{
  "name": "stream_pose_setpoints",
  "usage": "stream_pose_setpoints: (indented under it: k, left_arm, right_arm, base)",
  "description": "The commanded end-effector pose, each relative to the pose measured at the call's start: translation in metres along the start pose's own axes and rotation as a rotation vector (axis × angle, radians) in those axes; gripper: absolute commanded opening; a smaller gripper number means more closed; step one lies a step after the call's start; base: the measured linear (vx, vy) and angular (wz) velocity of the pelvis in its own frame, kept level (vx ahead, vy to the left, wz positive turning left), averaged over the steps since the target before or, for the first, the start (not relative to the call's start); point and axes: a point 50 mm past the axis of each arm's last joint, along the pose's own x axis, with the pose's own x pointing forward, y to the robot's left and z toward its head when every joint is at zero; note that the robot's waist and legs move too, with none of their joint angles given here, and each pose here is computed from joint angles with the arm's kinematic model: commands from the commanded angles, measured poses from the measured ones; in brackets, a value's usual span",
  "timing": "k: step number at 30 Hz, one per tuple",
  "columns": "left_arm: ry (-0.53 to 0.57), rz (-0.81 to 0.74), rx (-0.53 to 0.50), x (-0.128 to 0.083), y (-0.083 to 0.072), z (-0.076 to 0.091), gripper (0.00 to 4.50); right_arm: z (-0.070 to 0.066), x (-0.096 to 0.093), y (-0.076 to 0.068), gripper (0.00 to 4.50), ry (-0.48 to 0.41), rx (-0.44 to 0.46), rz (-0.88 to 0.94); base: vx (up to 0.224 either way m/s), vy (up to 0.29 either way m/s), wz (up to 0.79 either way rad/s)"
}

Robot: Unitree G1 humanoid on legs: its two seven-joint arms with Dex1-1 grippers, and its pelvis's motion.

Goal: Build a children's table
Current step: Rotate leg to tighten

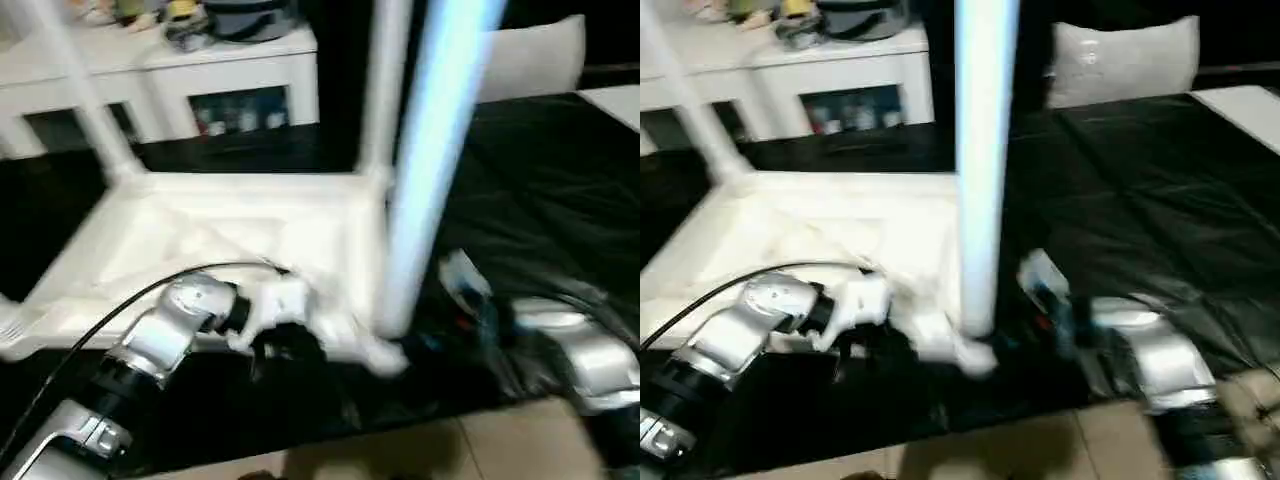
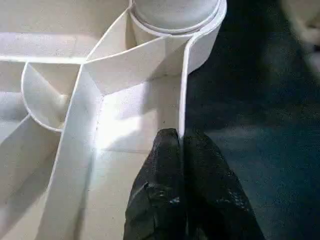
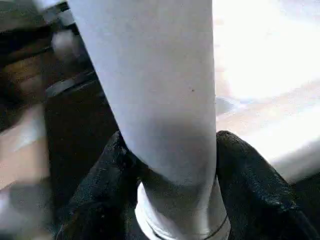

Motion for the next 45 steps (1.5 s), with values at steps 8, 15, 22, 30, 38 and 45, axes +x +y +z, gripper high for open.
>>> stream_pose_setpoints:
  k: [8,15,22,30,38,45]
  left_arm:
    - [-0.169,0.194,-0.118,0.039,-0.006,0.042,0.0]
    - [-0.144,0.214,-0.089,0.038,-0.003,0.043,0.0]
    - [-0.111,0.184,-0.03,0.025,-0.002,0.033,0.0]
    - [-0.063,0.03,0.075,0.014,-0.004,0.022,0.0]
    - [0.0,-0.17,0.195,0.005,-0.009,0.012,0.0]
    - [0.039,-0.342,0.277,0.002,-0.02,0.006,0.0]
  right_arm:
    - [0.005,0.046,-0.007,2.33,-0.095,0.131,-0.346]
    - [0.007,0.041,-0.008,3.11,-0.135,0.114,-0.363]
    - [0.009,0.012,-0.01,3.64,-0.144,0.032,-0.267]
    - [0.005,-0.014,-0.012,4.36,-0.025,-0.083,-0.132]
    - [0.009,-0.029,0.001,4.09,0.043,-0.153,0.147]
    - [0.004,-0.03,0.008,3.48,0.109,-0.13,0.311]
  base:
    - [0.0,0.0,0.0]
    - [0.0,0.0,0.0]
    - [0.0,0.0,0.0]
    - [0.0,0.0,0.0]
    - [0.0,0.0,0.0]
    - [0.0,0.0,0.0]
